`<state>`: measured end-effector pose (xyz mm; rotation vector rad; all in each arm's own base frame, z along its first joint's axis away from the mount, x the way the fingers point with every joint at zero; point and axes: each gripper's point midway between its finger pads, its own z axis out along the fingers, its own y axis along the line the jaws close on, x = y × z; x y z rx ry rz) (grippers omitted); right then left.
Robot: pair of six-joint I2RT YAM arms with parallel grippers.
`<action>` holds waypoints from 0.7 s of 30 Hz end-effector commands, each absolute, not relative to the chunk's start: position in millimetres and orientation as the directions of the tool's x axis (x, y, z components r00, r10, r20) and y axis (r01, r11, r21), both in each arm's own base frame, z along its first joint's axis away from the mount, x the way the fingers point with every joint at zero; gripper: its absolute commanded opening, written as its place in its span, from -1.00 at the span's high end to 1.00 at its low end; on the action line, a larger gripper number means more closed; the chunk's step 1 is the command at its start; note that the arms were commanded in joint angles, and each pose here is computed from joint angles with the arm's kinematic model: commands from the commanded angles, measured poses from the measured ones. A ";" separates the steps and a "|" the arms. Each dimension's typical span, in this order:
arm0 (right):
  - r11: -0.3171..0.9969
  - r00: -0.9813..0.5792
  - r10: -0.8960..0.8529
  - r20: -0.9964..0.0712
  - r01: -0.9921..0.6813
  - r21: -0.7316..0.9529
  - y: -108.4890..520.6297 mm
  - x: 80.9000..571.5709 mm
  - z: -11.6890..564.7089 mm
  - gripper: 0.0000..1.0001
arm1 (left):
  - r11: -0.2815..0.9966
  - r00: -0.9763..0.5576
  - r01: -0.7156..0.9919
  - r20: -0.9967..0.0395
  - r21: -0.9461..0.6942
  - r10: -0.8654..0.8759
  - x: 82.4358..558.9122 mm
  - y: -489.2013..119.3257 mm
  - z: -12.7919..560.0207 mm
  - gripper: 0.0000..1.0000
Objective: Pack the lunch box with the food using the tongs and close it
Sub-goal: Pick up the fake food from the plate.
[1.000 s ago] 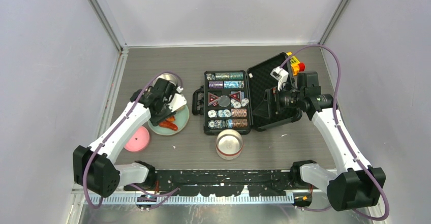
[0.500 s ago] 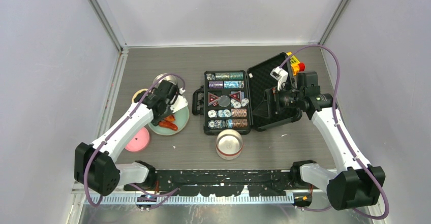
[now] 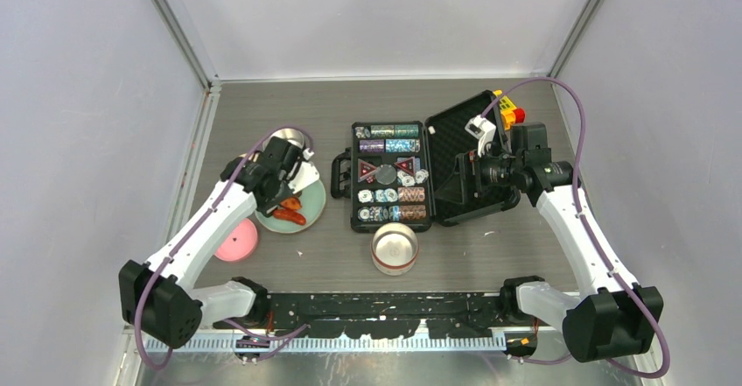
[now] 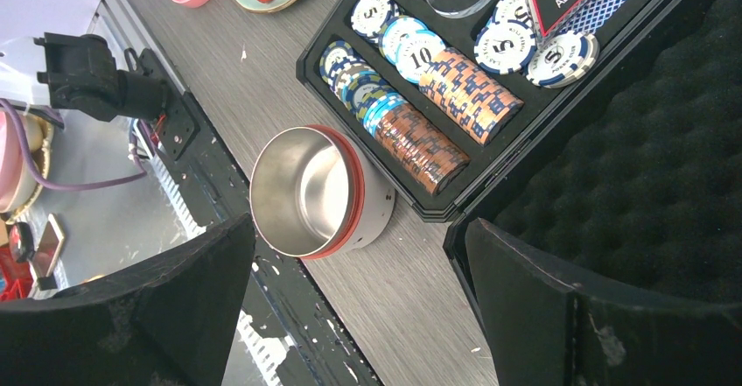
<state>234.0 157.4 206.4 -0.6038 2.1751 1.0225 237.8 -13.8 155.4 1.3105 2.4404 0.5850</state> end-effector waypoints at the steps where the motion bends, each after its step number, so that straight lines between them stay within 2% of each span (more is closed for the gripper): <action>1: 0.574 -0.662 -0.135 -0.737 -0.658 0.487 159.1 235.4 211.5 -0.89 | 0.541 -0.547 0.680 -0.148 0.496 0.824 235.7 -17.7 177.2 1.00; 21: 0.568 -0.661 -0.137 -0.738 -0.663 0.488 159.9 234.7 212.8 -0.89 | 0.594 -0.558 0.679 -0.223 0.432 0.800 225.8 -29.4 194.5 1.00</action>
